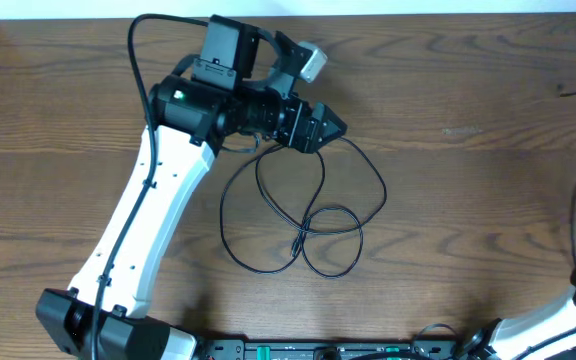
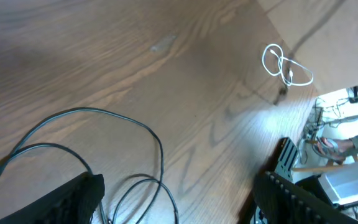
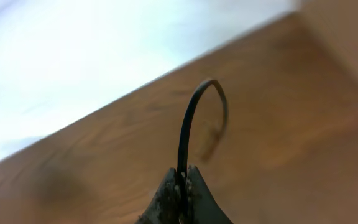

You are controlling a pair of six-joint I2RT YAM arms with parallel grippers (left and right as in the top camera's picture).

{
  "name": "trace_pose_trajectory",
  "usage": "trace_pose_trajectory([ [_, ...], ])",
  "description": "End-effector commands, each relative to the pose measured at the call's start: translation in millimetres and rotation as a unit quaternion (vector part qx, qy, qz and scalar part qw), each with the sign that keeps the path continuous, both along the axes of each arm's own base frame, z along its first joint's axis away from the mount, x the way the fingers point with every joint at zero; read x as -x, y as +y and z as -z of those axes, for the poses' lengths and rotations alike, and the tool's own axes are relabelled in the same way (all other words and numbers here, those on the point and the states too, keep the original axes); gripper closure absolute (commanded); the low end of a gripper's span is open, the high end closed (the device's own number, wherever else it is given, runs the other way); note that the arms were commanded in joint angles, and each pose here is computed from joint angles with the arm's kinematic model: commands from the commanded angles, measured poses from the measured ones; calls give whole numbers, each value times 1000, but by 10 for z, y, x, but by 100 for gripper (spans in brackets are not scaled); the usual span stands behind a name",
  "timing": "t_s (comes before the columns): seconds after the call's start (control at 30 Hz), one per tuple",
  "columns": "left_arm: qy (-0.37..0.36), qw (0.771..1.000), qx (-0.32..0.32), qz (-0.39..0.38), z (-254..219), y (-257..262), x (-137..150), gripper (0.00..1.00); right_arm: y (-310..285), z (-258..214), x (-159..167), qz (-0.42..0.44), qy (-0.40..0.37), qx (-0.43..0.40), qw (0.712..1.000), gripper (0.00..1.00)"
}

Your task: Untangle cables

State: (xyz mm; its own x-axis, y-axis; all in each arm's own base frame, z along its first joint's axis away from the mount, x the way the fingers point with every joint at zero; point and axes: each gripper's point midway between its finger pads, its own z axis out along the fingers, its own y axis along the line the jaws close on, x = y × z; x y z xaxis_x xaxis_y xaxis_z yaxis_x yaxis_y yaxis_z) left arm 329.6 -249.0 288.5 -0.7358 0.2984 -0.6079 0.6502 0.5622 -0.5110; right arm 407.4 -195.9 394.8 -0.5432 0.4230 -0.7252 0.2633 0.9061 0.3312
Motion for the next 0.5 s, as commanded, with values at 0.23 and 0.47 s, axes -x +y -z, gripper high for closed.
trace_pose_trajectory([
  [0.23, -24, 1000, 11, 17, -169, -47, 88, 18, 1499, -145, -563, -268, -70, 67, 959, 99],
  [0.47, -29, 1000, 2, 13, -150, -28, 68, 18, 1541, 63, -799, -240, -35, 127, 962, 99],
])
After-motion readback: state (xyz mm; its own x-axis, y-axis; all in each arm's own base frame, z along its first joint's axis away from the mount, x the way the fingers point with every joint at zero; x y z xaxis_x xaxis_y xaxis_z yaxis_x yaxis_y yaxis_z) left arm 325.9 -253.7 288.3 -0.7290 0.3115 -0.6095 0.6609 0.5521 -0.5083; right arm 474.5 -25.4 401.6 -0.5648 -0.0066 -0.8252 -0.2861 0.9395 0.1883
